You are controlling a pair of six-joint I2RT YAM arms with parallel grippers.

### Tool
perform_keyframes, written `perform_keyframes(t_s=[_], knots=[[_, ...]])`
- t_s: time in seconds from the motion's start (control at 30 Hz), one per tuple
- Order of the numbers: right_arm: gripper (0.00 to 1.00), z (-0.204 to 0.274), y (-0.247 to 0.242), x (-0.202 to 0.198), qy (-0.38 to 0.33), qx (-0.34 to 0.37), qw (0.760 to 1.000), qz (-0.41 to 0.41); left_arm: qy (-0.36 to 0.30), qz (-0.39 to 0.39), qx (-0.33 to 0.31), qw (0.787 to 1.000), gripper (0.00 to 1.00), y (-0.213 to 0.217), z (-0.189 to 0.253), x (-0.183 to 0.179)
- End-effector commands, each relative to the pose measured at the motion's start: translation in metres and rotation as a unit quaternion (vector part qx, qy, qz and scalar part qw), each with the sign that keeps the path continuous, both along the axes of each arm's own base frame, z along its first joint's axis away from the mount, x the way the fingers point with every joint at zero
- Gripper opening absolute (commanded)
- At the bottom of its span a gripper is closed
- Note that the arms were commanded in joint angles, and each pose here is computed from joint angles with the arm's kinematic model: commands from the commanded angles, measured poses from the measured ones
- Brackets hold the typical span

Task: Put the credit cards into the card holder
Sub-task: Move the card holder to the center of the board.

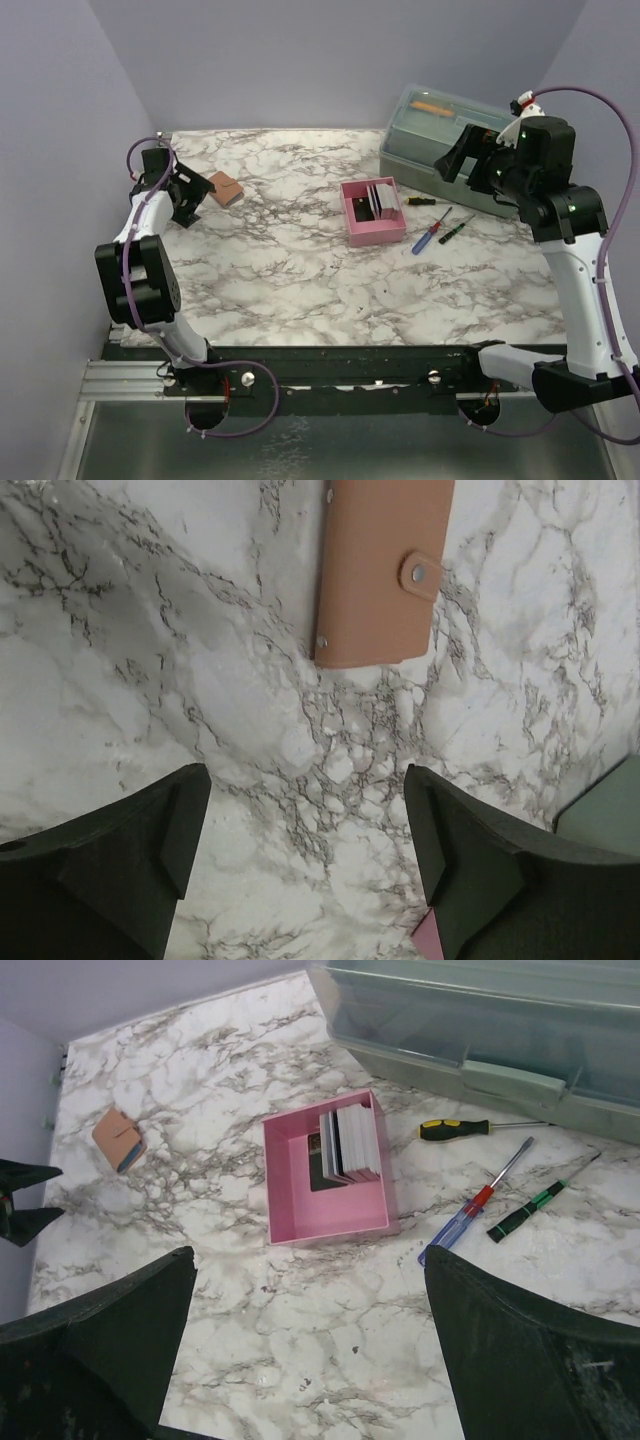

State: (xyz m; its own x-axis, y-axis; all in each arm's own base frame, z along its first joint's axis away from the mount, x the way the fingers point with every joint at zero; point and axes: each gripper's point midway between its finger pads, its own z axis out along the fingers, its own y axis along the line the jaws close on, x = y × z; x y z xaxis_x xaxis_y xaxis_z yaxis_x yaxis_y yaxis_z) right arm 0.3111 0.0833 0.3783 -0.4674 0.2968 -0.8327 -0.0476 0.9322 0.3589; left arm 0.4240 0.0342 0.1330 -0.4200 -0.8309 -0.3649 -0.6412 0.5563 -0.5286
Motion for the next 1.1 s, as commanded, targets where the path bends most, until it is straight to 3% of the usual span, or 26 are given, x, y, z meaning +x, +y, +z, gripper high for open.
perform_keyframes(t_s=[0.0,0.23,0.43,0.53,0.6,0.77,0.9,1.07], knots=[[1.00,-0.011,0.008,0.006,0.033,0.007,0.999,0.017,-0.055,-0.059,-0.034,0.996,0.82,0.001,-0.021,0.036],[1.00,-0.017,0.010,0.018,0.050,0.004,0.999,0.015,-0.055,-0.089,-0.079,0.991,0.73,-0.006,-0.074,0.061],[1.00,-0.016,0.011,0.021,0.053,0.010,0.998,0.012,-0.095,-0.111,-0.108,0.983,0.66,-0.015,-0.088,0.081],[1.00,-0.018,0.015,0.020,0.059,0.022,0.998,0.017,-0.078,-0.109,-0.105,0.985,0.57,-0.012,-0.103,0.084],[1.00,-0.019,0.019,0.019,0.064,0.031,0.997,0.022,-0.059,-0.105,-0.105,0.987,0.46,-0.010,-0.114,0.085],[1.00,-0.029,0.026,0.013,0.086,0.046,0.995,0.038,-0.009,-0.095,-0.097,0.991,0.19,-0.007,-0.129,0.072],[1.00,-0.052,0.033,0.005,0.122,0.045,0.990,0.062,0.021,-0.130,-0.081,0.988,0.00,-0.026,-0.127,0.051],[0.98,-0.098,0.042,-0.010,0.177,0.046,0.978,0.101,0.041,-0.181,-0.096,0.978,0.00,-0.083,-0.112,-0.002]])
